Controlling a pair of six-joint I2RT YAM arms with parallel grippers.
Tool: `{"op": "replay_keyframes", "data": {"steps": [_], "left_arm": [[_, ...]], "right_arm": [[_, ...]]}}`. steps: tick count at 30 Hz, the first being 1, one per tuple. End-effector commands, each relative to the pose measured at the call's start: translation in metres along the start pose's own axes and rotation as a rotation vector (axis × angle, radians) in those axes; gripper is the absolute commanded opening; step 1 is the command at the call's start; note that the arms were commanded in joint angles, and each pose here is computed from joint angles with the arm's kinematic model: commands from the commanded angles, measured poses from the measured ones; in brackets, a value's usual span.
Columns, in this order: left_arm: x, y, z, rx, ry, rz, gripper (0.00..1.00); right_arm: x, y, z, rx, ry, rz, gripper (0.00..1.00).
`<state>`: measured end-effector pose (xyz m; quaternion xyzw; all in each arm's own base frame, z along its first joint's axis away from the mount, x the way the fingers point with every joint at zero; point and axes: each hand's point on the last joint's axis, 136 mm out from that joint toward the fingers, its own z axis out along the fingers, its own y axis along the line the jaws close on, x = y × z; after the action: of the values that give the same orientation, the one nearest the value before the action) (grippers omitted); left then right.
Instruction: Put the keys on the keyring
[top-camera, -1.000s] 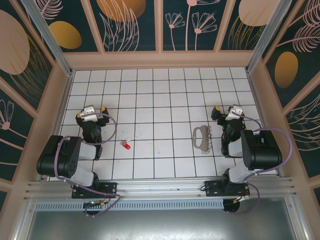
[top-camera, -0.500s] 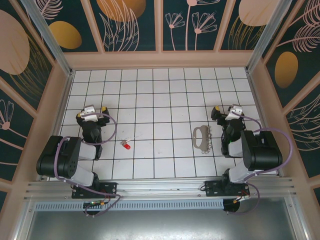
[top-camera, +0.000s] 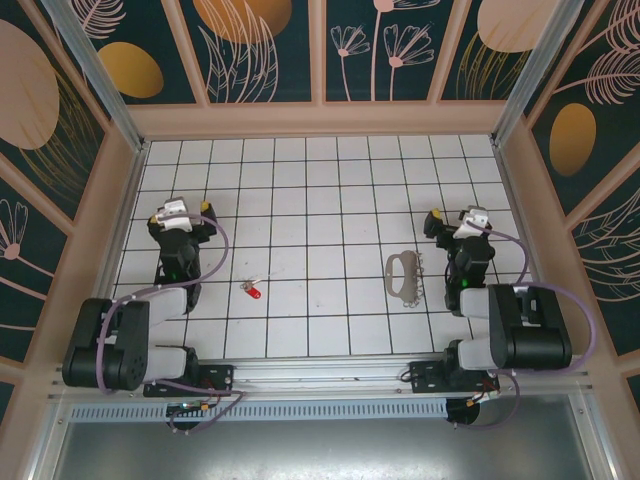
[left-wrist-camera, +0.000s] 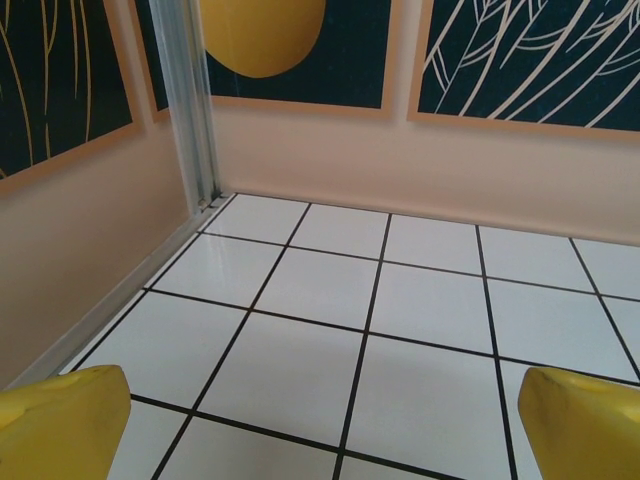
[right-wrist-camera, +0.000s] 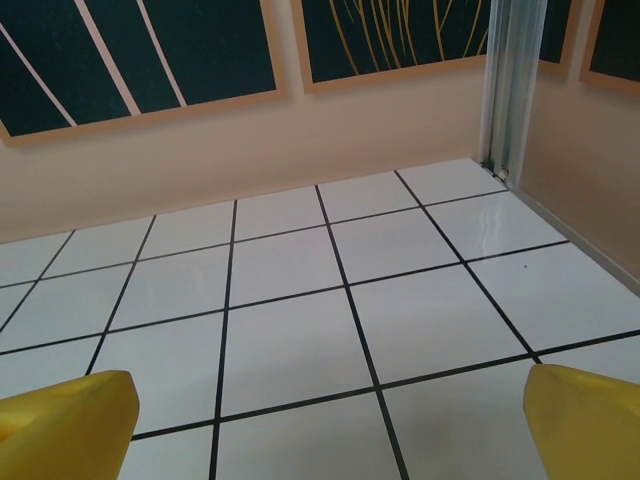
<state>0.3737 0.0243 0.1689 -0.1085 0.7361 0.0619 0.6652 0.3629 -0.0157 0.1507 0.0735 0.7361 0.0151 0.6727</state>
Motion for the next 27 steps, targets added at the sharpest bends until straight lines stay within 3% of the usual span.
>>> {"op": "replay_keyframes", "data": {"steps": [1, 6, 10, 16, 19, 24, 27], "left_arm": [[-0.014, -0.006, 0.002, 0.031, 0.023, -0.035, 0.99], [-0.038, -0.032, -0.003, 0.17, 0.054, -0.107, 0.99], [-0.058, -0.057, -0.019, 0.325, 0.088, -0.247, 0.99], [-0.064, -0.091, -0.044, 0.515, 0.255, -0.436, 0.99], [-0.065, -0.108, -0.061, 0.622, 0.32, -0.433, 0.99], [-0.074, -0.128, -0.09, 0.711, 0.322, -0.422, 0.99], [-0.062, -0.142, -0.095, 0.759, 0.401, -0.441, 0.99]], "right_arm": [[-0.017, 0.003, 0.003, 0.006, 0.007, 0.031, 0.99], [-0.035, 0.023, -0.004, -0.06, 0.034, 0.08, 0.99], [-0.045, 0.043, -0.01, -0.106, 0.095, 0.119, 0.99], [-0.023, 0.075, -0.018, -0.192, 0.321, 0.162, 0.99], [-0.01, 0.088, -0.029, -0.221, 0.39, 0.166, 0.99], [0.02, 0.099, -0.046, -0.232, 0.527, 0.178, 0.99], [0.038, 0.103, -0.057, -0.223, 0.611, 0.178, 0.99]]}}
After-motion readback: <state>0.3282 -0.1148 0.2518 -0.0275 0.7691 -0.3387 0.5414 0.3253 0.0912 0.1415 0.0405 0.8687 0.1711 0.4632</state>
